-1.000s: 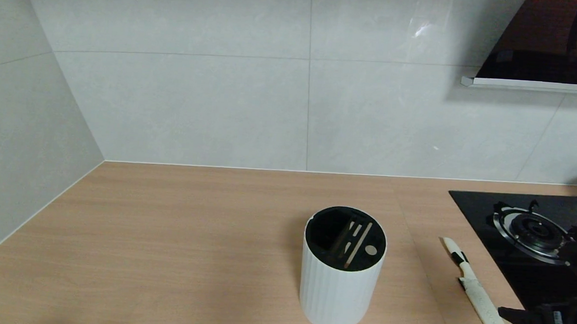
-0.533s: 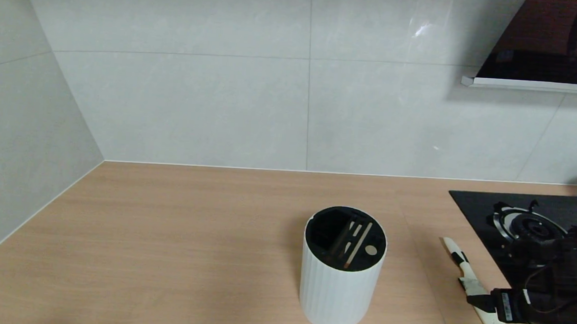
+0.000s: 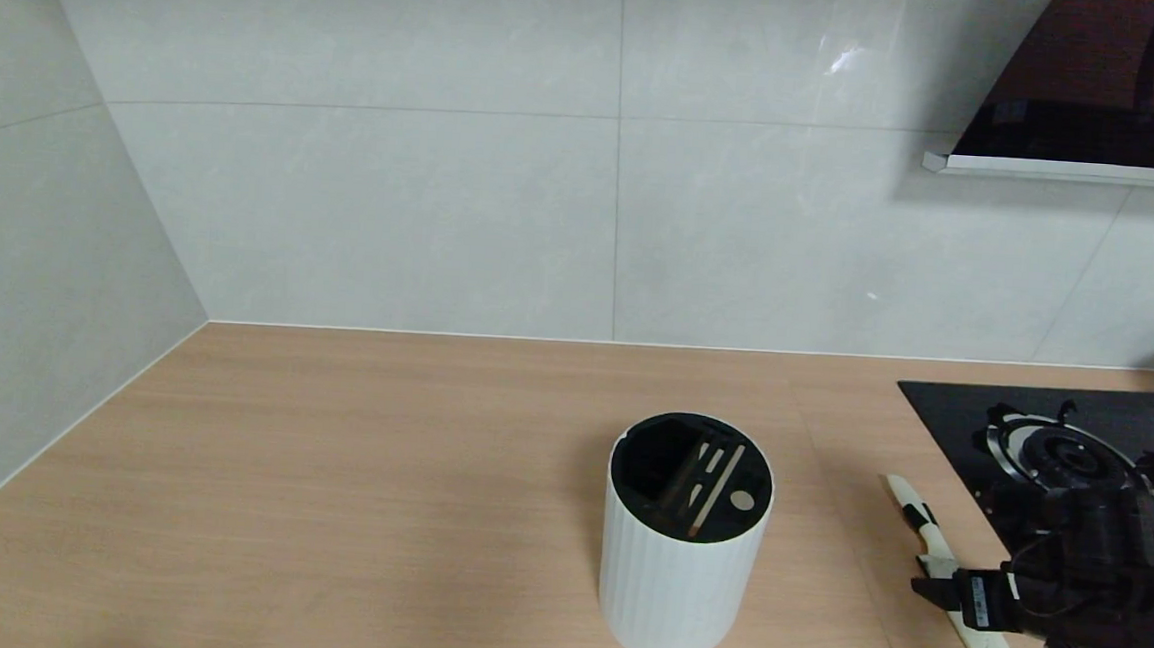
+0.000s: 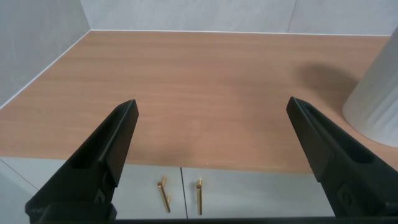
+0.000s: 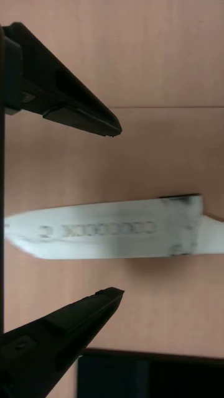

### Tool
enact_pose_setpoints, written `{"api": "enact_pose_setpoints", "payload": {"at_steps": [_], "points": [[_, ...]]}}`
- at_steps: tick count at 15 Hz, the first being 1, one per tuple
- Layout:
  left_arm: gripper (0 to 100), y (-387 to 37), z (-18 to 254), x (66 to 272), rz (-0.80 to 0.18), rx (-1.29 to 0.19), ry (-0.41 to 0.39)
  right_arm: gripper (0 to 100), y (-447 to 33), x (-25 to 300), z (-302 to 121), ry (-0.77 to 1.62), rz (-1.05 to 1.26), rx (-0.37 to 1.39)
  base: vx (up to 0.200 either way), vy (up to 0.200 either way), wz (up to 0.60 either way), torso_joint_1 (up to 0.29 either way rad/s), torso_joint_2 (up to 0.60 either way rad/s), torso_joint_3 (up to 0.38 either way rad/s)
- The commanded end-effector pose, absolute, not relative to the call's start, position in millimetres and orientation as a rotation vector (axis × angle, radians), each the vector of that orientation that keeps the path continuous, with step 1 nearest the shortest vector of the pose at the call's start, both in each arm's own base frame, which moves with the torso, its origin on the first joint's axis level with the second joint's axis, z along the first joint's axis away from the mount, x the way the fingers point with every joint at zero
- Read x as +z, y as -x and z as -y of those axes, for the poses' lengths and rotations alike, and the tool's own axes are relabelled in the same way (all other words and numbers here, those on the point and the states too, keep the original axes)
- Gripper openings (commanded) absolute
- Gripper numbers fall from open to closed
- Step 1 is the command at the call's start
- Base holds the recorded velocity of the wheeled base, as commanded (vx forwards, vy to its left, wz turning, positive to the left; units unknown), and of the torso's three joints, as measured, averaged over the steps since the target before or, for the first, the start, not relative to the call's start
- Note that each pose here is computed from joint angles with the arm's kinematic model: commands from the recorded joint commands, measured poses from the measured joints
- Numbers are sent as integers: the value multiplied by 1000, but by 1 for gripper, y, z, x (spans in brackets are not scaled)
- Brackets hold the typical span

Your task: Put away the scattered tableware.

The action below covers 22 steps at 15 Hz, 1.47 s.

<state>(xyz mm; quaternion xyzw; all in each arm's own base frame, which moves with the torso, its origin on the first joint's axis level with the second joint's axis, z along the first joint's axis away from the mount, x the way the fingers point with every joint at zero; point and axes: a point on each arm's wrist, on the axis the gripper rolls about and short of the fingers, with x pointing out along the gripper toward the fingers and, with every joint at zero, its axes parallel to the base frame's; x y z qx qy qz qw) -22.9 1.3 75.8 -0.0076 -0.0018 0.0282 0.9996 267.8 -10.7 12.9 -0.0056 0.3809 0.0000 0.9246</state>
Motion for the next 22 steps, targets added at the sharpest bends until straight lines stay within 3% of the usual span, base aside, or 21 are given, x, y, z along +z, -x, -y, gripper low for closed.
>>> {"api": "enact_pose_setpoints", "payload": {"at_steps": [1,22], "points": [[100,23,-1,76,4,57,15,100,-270,1,13,6,-800,-7,0,0,0,0,0,0],[100,23,-1,76,4,57,15,100,-292,-20,24,-25,-683,11,0,0,0,0,0,0]]}}
